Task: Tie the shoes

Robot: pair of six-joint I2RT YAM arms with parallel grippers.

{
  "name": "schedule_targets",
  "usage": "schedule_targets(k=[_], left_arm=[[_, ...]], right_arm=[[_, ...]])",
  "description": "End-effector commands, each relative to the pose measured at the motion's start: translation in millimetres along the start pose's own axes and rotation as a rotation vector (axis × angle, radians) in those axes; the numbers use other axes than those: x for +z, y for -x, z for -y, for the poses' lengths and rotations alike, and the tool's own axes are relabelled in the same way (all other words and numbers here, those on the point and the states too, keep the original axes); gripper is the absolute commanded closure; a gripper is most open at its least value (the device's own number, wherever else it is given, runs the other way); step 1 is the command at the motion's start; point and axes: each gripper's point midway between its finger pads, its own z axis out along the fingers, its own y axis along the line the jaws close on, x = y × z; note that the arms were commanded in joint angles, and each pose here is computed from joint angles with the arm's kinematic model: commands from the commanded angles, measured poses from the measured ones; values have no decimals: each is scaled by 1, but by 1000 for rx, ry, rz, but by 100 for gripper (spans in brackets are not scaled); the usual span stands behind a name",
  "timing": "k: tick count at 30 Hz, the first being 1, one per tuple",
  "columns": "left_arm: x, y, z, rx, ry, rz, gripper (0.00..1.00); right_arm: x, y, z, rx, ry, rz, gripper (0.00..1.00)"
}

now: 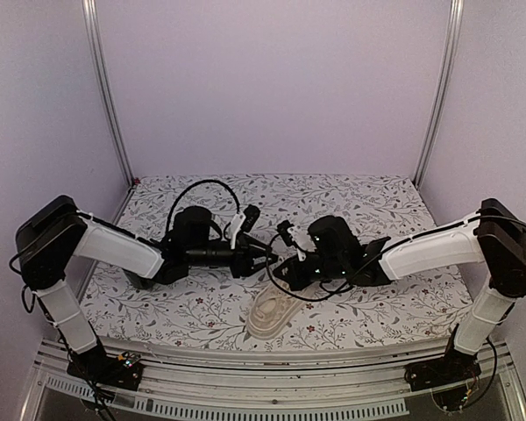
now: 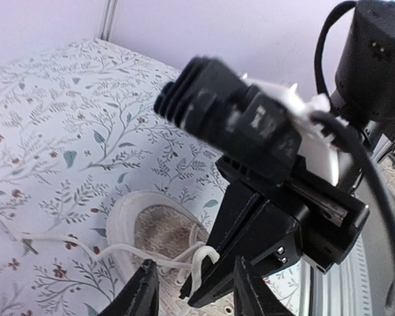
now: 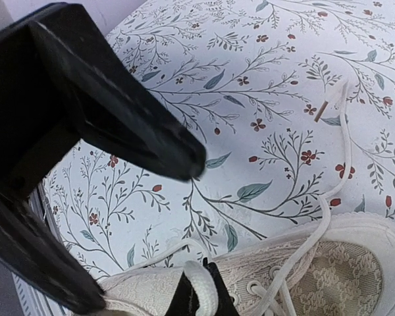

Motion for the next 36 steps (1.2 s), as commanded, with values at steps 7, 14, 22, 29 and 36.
schedule_targets(k=[7, 14, 22, 29, 36], left_arm=[[-36, 22, -72, -233, 460, 93, 52], [-15, 8, -101, -395, 529, 39, 52], [24, -35, -129, -513, 501, -64, 51], [34, -51, -147, -552, 519, -84, 51], [48, -49, -149, -555, 465, -71, 51]], right_arm=[[-12, 11, -5, -11, 9, 68, 98], [-11, 12, -5, -6, 12, 71, 98], [-8, 13, -7, 2, 17, 70, 98], [-5, 12, -9, 7, 33, 69, 98], [-2, 11, -9, 7, 42, 67, 98]])
